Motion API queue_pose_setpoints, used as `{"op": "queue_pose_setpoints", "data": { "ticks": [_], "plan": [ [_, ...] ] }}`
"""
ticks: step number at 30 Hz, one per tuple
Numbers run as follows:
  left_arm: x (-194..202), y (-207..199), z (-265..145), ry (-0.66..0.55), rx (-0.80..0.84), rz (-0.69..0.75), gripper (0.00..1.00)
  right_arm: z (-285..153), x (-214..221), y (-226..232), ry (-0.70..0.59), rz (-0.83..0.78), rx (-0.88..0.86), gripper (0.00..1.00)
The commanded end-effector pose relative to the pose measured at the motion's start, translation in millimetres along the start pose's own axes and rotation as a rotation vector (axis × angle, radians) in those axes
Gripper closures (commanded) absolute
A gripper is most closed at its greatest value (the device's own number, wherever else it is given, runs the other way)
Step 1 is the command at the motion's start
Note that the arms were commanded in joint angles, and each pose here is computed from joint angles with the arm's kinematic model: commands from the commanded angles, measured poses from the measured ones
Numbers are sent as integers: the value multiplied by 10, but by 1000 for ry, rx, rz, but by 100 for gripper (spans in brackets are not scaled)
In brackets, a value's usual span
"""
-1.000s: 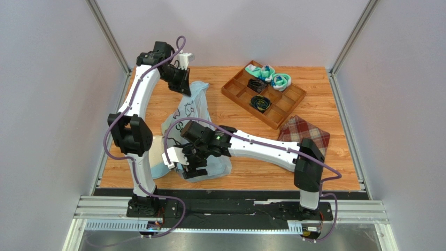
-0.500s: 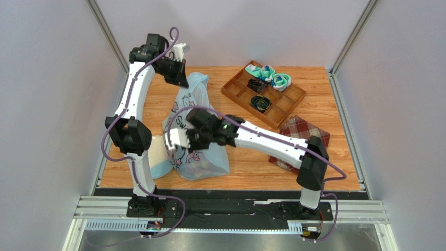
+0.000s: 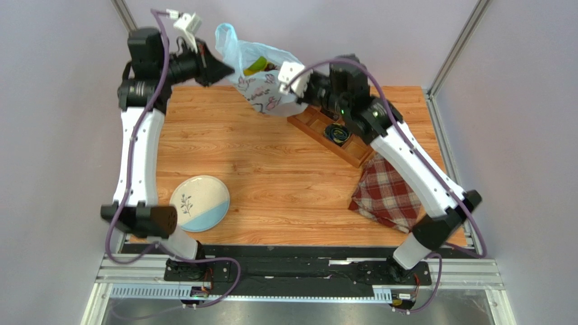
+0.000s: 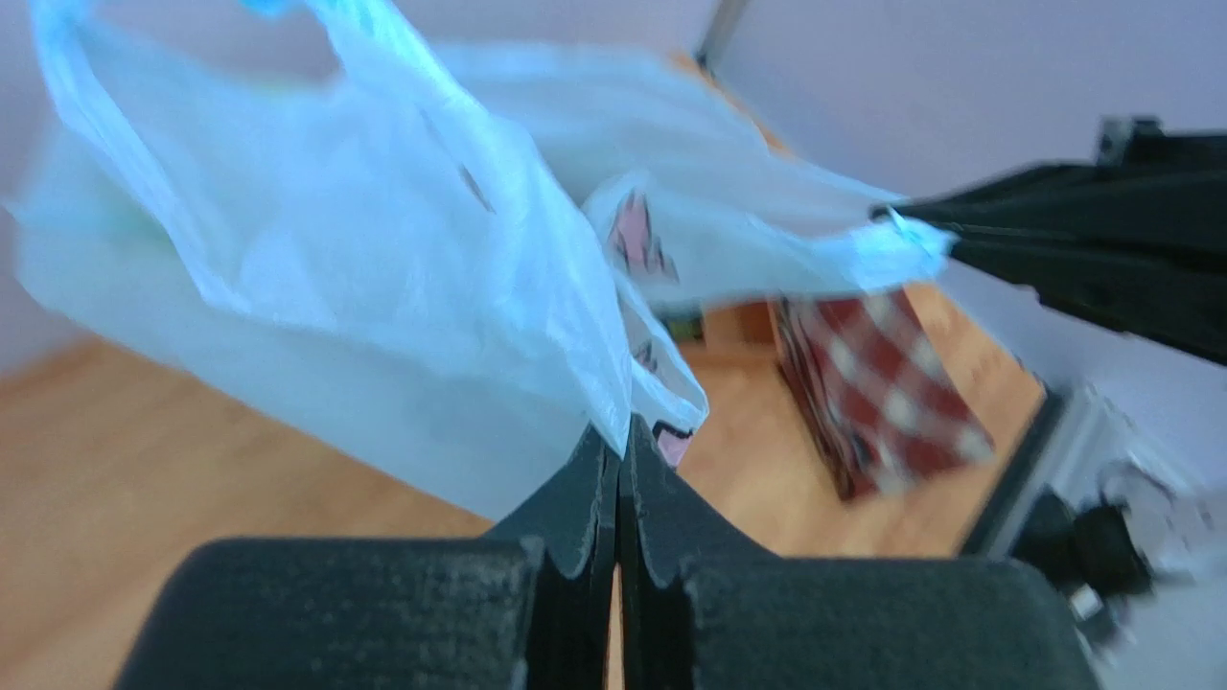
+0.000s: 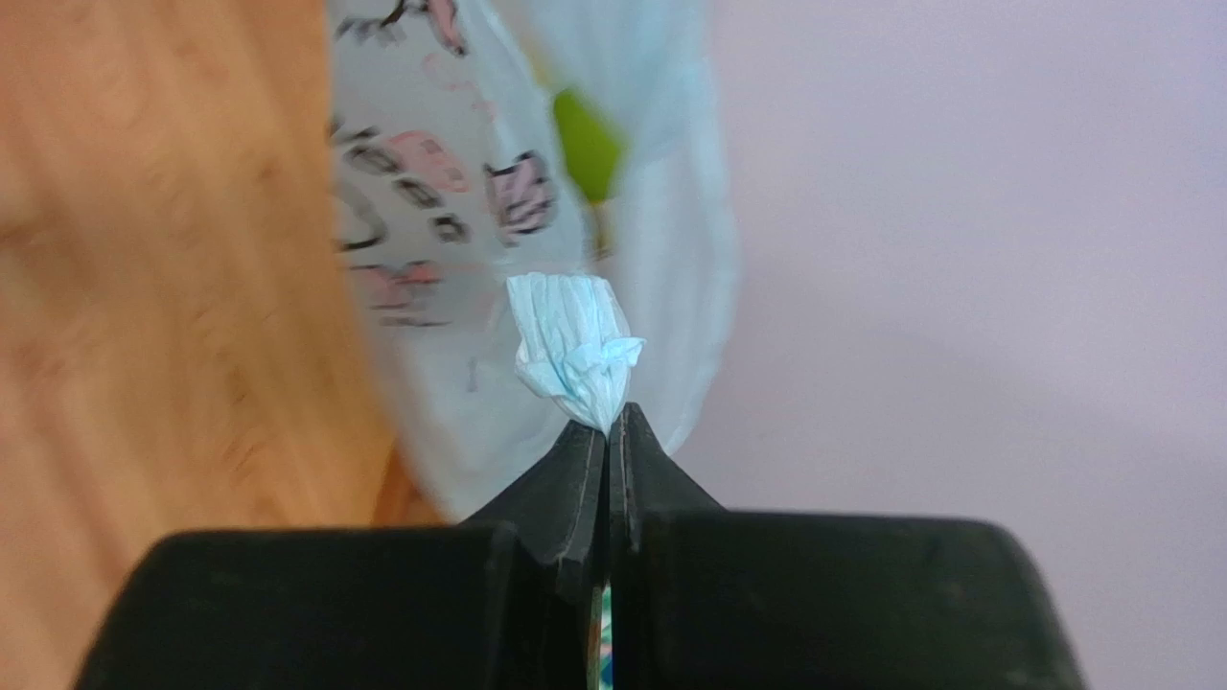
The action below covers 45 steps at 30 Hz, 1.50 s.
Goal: Take the fake fruits out of the plastic bag
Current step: Adjust the plastic bag at the center of the board.
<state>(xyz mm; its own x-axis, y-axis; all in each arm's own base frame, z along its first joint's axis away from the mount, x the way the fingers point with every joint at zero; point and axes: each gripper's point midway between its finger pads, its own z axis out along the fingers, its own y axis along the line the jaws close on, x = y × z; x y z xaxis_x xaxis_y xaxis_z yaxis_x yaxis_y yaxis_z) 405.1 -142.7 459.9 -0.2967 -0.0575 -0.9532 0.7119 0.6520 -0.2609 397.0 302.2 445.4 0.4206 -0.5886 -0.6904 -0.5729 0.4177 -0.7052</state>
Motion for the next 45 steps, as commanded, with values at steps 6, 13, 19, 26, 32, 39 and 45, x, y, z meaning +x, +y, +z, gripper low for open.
{"op": "queue_pose_setpoints", "data": {
  "ticks": [6,13,19,26,32,39,45],
  "plan": [
    [1826,-359,-579,215,-78,-174,100,-1023,1419,1816,304,-64,-389,98],
    [2716,-248,-563,408,-130,-399,95,-1611,1891,2256,477,-44,-522,44],
    [2700,-372,-617,403,-114,-409,60,-1796,1188,1824,419,39,-581,18],
    [2612,-513,-727,377,-115,-410,23,-1375,551,1884,250,304,-642,22],
    [2579,-261,-552,391,-190,-475,10,-827,811,2259,292,225,-714,49],
    [2522,-97,-367,399,-199,-525,33,-277,1003,2337,319,149,-723,61],
    [2622,-176,-432,400,-187,-529,100,210,1386,2291,444,100,-660,67]
  ]
}}
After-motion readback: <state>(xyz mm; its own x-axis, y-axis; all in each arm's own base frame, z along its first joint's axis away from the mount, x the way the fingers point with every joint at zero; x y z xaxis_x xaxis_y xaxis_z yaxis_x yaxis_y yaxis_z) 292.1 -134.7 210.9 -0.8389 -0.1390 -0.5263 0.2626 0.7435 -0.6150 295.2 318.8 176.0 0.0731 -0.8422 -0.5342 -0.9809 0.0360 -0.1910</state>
